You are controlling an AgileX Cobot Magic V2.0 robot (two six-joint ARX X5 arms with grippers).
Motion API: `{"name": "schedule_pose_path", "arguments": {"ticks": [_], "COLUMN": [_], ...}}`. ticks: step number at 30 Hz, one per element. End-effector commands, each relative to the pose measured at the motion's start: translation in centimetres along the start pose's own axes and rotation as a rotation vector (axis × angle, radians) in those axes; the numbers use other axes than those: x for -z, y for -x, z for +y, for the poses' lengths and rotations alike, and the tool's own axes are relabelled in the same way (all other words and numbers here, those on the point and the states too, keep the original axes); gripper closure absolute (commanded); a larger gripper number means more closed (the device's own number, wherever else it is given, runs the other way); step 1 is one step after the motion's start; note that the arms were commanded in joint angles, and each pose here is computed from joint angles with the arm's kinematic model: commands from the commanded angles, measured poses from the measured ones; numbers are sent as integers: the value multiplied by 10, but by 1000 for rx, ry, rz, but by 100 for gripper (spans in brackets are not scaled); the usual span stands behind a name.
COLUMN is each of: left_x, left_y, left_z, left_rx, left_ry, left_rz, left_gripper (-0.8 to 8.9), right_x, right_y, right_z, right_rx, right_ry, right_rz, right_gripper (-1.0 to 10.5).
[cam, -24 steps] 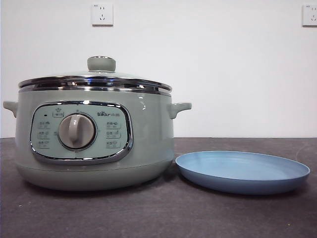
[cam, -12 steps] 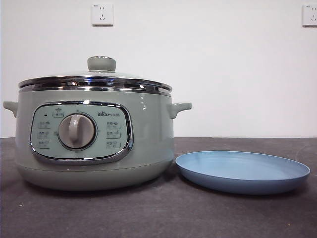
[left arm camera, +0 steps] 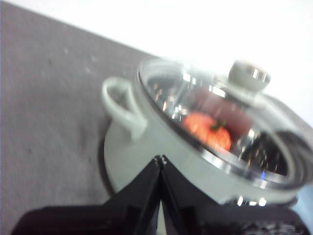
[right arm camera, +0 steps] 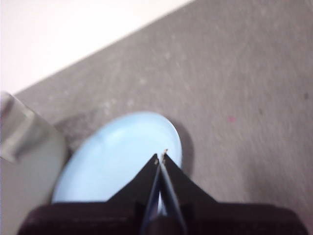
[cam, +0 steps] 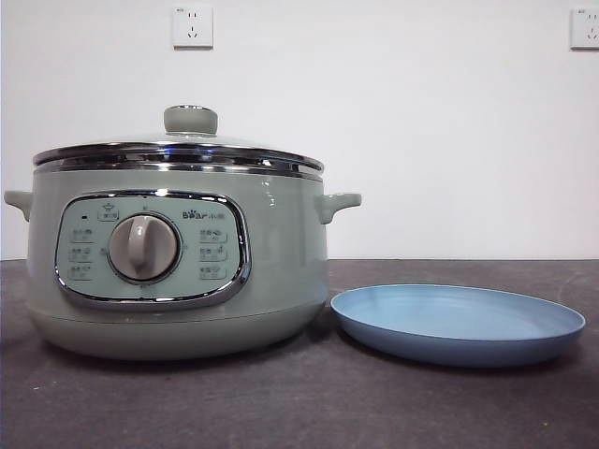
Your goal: Take the pumpkin out from the steamer,put the pumpkin in the blue plate,close the lid
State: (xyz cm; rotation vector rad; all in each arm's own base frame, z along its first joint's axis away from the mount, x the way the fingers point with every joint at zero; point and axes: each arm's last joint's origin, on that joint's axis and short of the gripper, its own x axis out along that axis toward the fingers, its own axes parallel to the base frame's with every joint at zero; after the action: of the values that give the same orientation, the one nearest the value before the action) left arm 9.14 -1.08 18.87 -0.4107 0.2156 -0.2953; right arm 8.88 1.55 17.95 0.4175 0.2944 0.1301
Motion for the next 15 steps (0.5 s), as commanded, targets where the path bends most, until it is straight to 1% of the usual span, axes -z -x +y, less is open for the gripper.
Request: {"name": "schedule_pose_path", "arguments": {"ticks": [1,4,9,15], "left_x": [-15,-33,-67,-104], "left_y": [0,-2,-9,-23], "left_z": [-6,-12,-24,-37], "left_rx": [-5,-18,-16,70], "left_ry": [-8,-42,-110,-180], "left_rz": [-8,-7,11,68], "left_gripper": [821,821,821,822], "right_x": [-17,-35,-68,-107], "right_y": [5,8,11,10], "right_z": [8,17,32,51], "right_rx": [-10,-9,-6,-14], "right_ry": [-3,21,94,197], "right_rz": [-16,-14,-9,7], "right_gripper": [963,963,963,963]}}
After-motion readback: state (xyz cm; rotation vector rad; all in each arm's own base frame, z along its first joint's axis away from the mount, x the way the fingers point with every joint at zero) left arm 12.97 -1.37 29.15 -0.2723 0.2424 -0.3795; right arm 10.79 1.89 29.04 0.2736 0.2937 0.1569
